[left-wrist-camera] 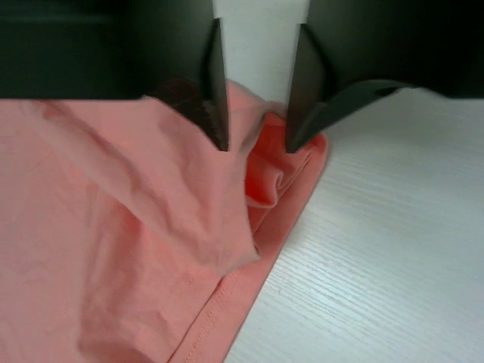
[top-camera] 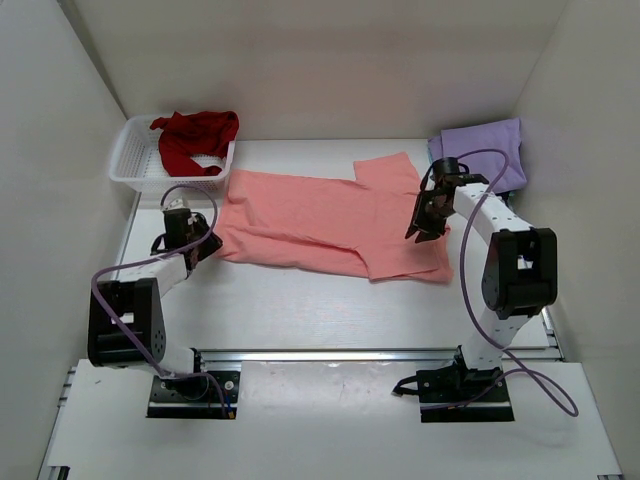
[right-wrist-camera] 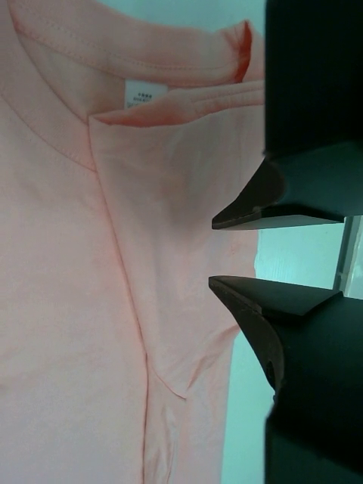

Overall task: Fold and stack the t-shirts
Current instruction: Fold the flattened tshirt in 1/3 of the way

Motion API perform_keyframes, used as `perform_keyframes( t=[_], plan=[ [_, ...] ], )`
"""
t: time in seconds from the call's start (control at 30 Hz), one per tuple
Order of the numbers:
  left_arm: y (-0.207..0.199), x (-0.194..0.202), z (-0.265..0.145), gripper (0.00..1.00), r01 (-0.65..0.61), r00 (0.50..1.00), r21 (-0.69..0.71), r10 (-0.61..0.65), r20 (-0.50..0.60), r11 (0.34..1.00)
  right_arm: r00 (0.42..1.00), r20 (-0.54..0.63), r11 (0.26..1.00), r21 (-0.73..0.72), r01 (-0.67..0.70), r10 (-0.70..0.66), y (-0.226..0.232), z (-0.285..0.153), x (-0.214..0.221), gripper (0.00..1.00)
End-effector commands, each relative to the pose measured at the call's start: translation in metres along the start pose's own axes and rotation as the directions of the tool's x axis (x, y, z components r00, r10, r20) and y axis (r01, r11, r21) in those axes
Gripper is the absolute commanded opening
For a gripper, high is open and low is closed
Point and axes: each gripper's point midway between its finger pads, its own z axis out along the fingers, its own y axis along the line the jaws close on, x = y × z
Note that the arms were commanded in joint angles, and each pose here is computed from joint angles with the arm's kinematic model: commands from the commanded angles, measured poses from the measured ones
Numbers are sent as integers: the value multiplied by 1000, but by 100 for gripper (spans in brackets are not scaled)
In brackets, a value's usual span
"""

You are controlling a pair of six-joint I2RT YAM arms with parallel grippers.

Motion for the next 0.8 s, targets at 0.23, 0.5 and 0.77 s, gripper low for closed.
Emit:
perform_keyframes(
  t=[0.23, 0.5, 0.77],
  plan=[
    [-9, 11, 11, 0, 15, 993, -17, -17, -116, 1000, 996, -56, 997, -17, 75, -76, 6, 34, 26, 27],
    [31, 36, -21, 0, 40, 986, -143, -62, -153, 989, 983, -173, 996, 56, 64, -54, -19, 48, 61, 29],
    [44, 46, -36, 0, 19, 986, -169, -47, -161, 985, 972, -233, 992, 114, 48, -20, -39, 44, 90, 27]
  ],
)
